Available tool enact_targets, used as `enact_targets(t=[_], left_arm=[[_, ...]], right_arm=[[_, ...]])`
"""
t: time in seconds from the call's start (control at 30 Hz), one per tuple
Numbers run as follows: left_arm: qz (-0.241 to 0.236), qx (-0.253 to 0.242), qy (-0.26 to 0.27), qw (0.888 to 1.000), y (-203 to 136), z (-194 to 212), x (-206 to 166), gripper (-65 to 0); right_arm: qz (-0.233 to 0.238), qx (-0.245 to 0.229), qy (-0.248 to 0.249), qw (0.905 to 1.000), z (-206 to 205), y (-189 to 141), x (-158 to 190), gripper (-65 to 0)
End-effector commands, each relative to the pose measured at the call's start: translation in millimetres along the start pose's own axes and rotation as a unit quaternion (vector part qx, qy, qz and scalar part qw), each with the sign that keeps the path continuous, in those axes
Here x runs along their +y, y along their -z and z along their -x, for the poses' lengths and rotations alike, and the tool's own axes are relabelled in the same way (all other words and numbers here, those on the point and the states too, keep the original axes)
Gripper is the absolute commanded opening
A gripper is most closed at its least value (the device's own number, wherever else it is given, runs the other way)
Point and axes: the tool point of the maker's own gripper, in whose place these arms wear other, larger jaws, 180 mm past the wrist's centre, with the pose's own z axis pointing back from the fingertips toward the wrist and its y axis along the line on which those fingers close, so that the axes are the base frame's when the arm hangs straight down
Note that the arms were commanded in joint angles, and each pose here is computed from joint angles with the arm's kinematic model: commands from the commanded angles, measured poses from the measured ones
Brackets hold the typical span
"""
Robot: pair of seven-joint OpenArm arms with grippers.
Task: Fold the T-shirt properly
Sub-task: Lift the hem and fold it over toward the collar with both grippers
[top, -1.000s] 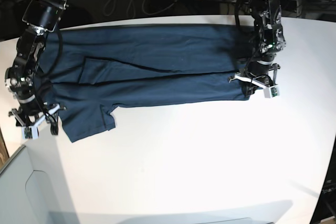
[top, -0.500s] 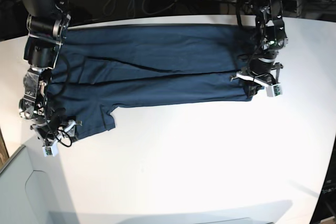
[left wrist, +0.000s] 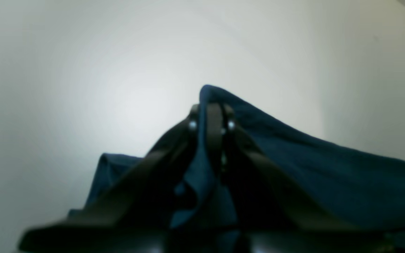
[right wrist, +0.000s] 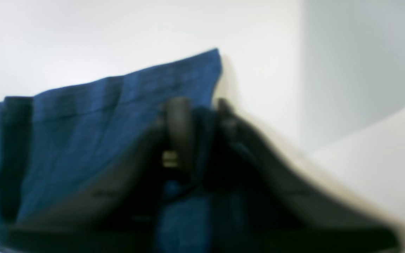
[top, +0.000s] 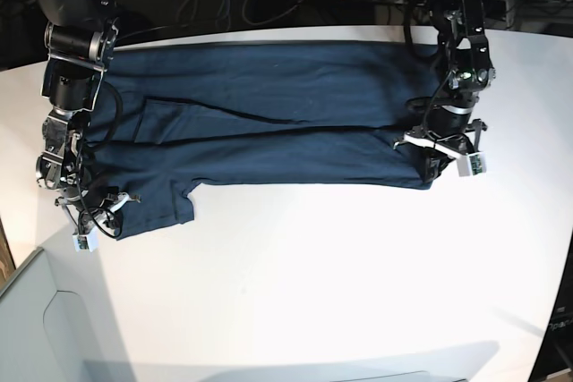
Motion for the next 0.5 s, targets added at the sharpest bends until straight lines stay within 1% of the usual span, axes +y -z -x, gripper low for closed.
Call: enact_targets(t=[0.0,0.03,0.1,0.2,0.27,0.37,0.47], left_arm=[[0.007,-0.033,0.008,0.999,-2.0,-21.2,-3.6,-65.0],[0.009,-0.037,0.009,0.999,-2.7,-23.7,-4.9,-65.0],[0.008,-0.035,0.011,0.999,-4.5,-21.8,-3.8,-65.0],[0.007,-0.034,0.011,0.999,-3.2,-20.9,-2.2,-65.0],[0.006,-0.033,0.011,0.999,-2.2,-20.4,-1.4,-65.0],[0.007,-0.033,0.011,0.999,-2.4,-20.9,-1.7,-65.0],[0.008,-0.037,0.012,0.999,-2.6,-23.3,-2.6,-65.0]], right_arm=[[0.005,-0.022,-0.005,0.9997,-22.4,-3.8,-6.3,-65.0],[0.007,-0.030,-0.008,0.9995,-28.1,-5.9,-7.0,-63.7],[0.012,-0.041,-0.019,0.9989,-31.4,-12.3,-8.2,-64.8],[0.021,-0.079,-0.054,0.9952,-50.2,-31.5,-5.0,-64.9],[0.024,-0.108,-0.079,0.9906,-64.5,-46.9,2.5,-64.9],[0.030,-0.157,-0.115,0.9805,-91.1,-72.1,14.8,-64.9],[0.032,-0.192,-0.141,0.9708,-108.4,-92.9,28.3,-64.9]])
